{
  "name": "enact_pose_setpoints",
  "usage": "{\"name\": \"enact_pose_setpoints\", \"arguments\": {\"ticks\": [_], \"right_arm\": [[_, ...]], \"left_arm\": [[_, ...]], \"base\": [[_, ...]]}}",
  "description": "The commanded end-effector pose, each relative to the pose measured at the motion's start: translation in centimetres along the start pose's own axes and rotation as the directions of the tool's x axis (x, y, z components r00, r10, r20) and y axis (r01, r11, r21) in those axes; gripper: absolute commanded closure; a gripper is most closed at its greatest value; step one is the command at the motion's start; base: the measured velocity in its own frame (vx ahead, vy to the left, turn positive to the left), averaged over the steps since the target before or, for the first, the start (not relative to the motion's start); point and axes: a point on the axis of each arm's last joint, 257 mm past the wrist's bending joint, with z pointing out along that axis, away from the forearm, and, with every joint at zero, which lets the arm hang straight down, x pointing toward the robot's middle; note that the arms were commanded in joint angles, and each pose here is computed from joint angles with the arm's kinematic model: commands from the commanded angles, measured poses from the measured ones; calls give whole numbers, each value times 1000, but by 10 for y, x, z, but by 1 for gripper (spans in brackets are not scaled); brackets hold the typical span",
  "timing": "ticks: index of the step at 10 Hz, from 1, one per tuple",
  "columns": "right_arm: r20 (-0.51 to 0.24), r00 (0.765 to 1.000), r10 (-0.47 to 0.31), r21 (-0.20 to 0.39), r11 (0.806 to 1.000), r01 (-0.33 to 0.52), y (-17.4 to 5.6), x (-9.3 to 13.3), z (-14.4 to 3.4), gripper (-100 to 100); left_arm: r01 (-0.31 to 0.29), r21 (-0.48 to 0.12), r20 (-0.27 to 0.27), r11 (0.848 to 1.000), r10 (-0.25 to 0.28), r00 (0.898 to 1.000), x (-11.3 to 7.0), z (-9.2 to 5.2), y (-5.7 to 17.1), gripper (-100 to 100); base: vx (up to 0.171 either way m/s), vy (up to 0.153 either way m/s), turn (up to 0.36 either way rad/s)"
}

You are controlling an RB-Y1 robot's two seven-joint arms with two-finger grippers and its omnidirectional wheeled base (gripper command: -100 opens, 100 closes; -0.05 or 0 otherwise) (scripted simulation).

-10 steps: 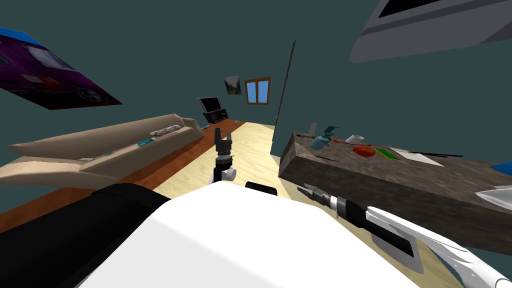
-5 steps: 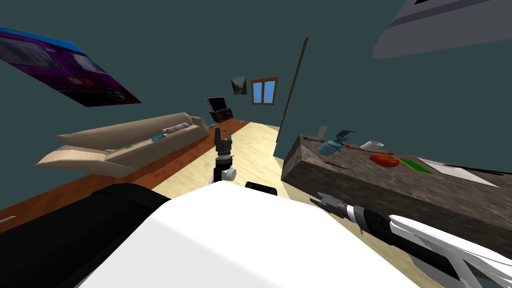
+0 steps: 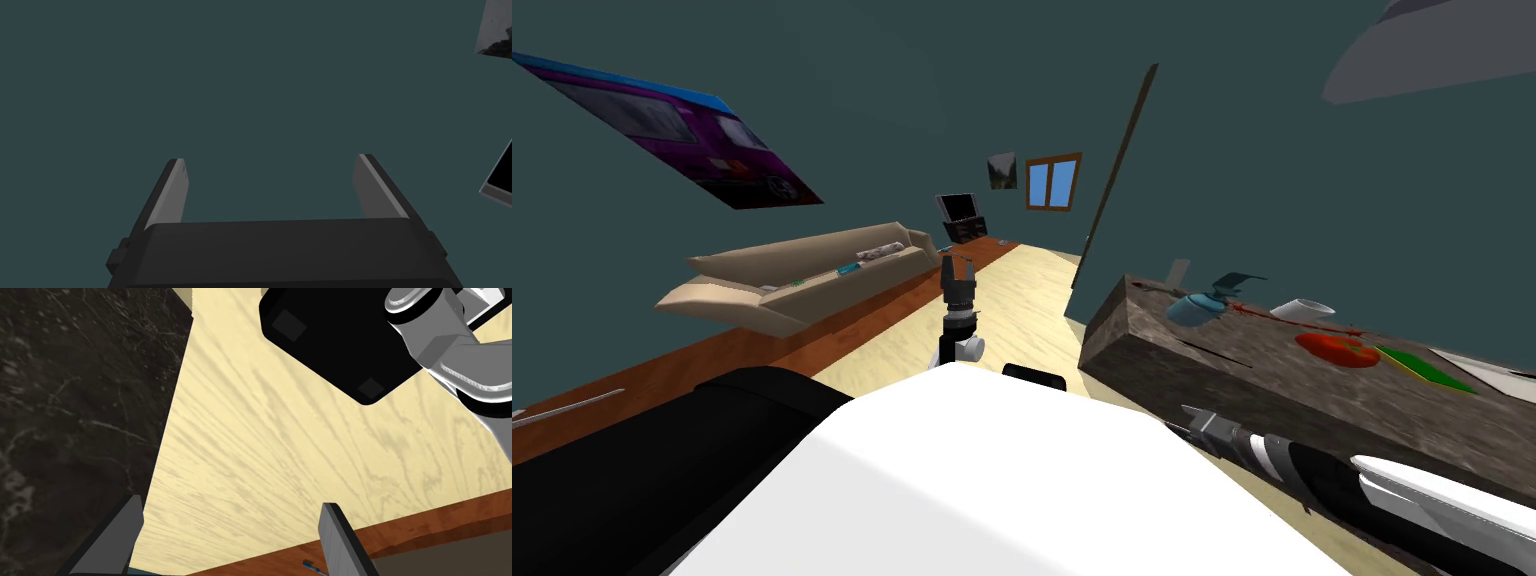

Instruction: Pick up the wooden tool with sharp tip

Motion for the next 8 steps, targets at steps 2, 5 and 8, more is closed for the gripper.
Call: {"name": "enact_pose_setpoints", "arguments": {"ticks": [2, 5, 8], "right_arm": [[-87, 995, -55, 40, 997, 59, -23, 30, -22, -100], [-280, 944, -176, 80, 975, 206, -64, 96, -71, -100], [-343, 917, -206, 84, 965, 248, -76, 117, -89, -100]], "left_arm": [[0, 0, 0, 1000, 0, 1000, 0, 0, 0, 0], [0, 0, 0, 1000, 0, 1000, 0, 0, 0, 0], [0, 0, 0, 1000, 0, 1000, 0, 0, 0, 0]], "base": [[78, -23, 172], [139, -55, 283], [94, -37, 80]]}}
